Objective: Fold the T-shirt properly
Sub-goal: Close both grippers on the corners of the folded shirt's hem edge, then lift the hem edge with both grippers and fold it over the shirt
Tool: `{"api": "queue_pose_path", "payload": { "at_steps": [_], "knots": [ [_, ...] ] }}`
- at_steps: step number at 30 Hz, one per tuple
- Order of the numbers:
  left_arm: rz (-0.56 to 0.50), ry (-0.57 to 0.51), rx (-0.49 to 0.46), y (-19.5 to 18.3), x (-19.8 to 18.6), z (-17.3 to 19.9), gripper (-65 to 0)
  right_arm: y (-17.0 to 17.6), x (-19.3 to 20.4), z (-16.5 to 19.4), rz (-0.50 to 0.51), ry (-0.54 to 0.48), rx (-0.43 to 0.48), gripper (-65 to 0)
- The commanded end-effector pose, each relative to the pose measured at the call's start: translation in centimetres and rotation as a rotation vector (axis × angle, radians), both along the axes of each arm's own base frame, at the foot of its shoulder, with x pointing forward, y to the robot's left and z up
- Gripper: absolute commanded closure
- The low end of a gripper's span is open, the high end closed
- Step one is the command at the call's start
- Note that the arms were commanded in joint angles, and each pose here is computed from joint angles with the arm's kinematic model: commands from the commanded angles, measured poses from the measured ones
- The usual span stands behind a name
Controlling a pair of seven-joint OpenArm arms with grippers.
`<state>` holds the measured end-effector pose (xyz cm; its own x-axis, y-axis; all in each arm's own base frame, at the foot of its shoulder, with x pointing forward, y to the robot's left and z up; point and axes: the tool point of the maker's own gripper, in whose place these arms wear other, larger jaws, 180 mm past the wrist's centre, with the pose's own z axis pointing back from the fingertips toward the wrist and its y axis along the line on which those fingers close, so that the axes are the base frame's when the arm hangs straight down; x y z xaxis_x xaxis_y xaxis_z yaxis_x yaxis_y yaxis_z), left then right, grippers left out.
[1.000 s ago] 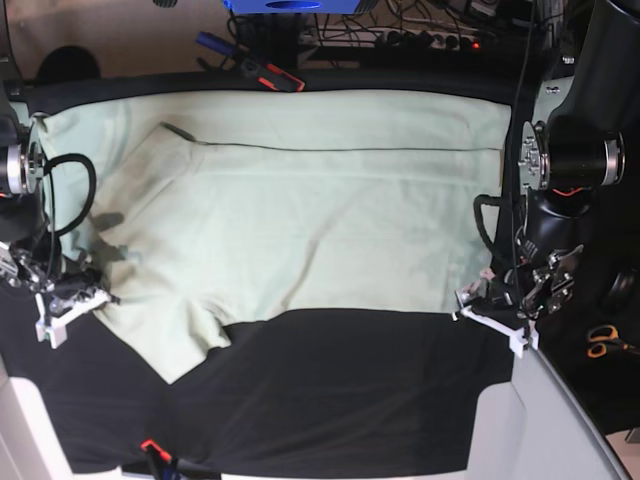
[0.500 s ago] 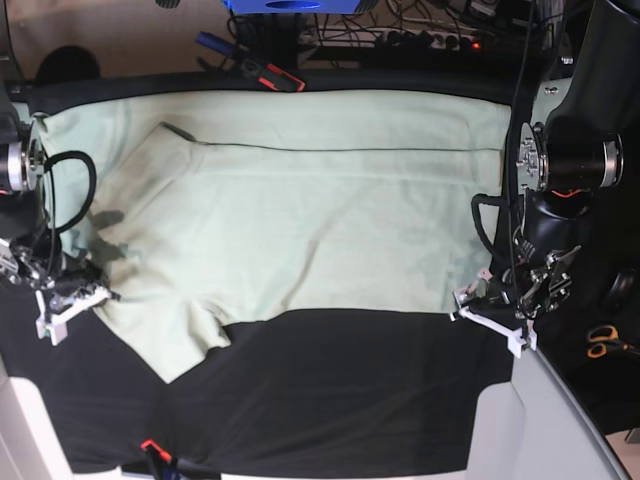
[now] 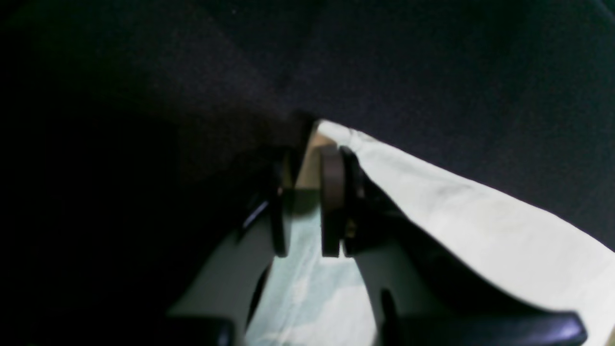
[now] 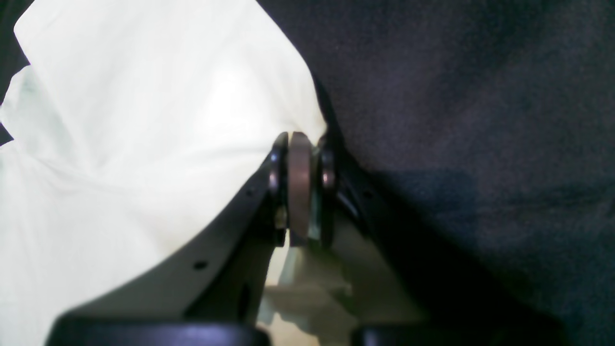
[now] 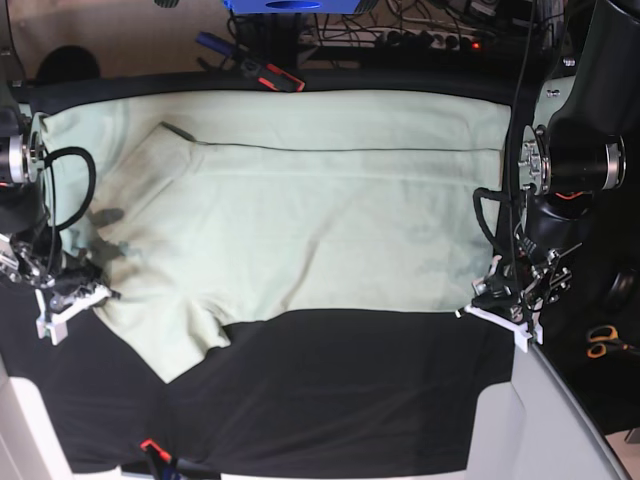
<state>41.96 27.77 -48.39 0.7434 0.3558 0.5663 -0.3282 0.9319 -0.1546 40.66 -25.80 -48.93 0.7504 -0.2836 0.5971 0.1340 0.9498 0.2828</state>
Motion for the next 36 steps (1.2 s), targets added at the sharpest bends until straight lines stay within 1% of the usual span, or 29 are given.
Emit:
{"api": "queue_pose_path", "payload": {
  "at_steps": [1,3,10,12,15,18,20,22,25,30,33,36],
  "knots": [
    [-0.004,0.003,-0.01,-0.2,0.5,0.5,-6.0,-0.7,2.1,2.1,-0.007,-0.068,-0.004,0.0],
    [-0.005,0.005,-0.009,-0.2,0.5,0.5,0.0,-0.7,2.1,2.1,-0.007,-0.068,-0.004,0.0],
    [-0.005,-0.004,-0.011,-0.2,0.9,0.9,0.0,-0.6,2.1,2.1,-0.006,-0.068,-0.003,0.0],
    [-0.009,-0.023,-0.007,-0.2,1.5,1.4,0.0,-0.6,2.1,2.1,-0.007,-0.069,-0.001,0.0],
    [-0.03,-0.083,0.006,-0.4,3.1,3.2,0.0,-0.6,2.2,2.2,-0.011,-0.072,0.001,0.0],
    [-0.039,-0.07,0.003,-0.5,2.9,3.1,0.0,-0.7,2.4,2.4,-0.014,-0.079,0.002,0.0],
    [-0.05,-0.093,0.008,-0.7,3.5,3.9,0.0,-0.6,2.6,2.5,-0.014,-0.085,0.004,0.0],
    [-0.055,-0.099,0.012,-0.7,3.2,3.8,0.0,-0.5,2.8,2.7,-0.013,-0.093,0.006,0.0],
    [-0.068,-0.119,0.02,-0.9,3.4,4.2,0.0,-0.1,3.8,3.8,0.004,-0.13,0.003,0.0],
    [-0.084,-0.128,0.033,-1.0,2.3,3.7,0.0,0.0,4.1,4.3,0.015,-0.153,-0.003,0.0],
    [-0.099,-0.149,0.043,-1.2,1.8,3.8,0.0,-0.1,3.9,4.2,0.017,-0.151,-0.005,0.0],
    [-0.115,-0.134,0.05,-0.8,0.8,4.0,0.0,-0.1,3.8,4.1,0.017,-0.151,-0.005,0.0]
  ]
}}
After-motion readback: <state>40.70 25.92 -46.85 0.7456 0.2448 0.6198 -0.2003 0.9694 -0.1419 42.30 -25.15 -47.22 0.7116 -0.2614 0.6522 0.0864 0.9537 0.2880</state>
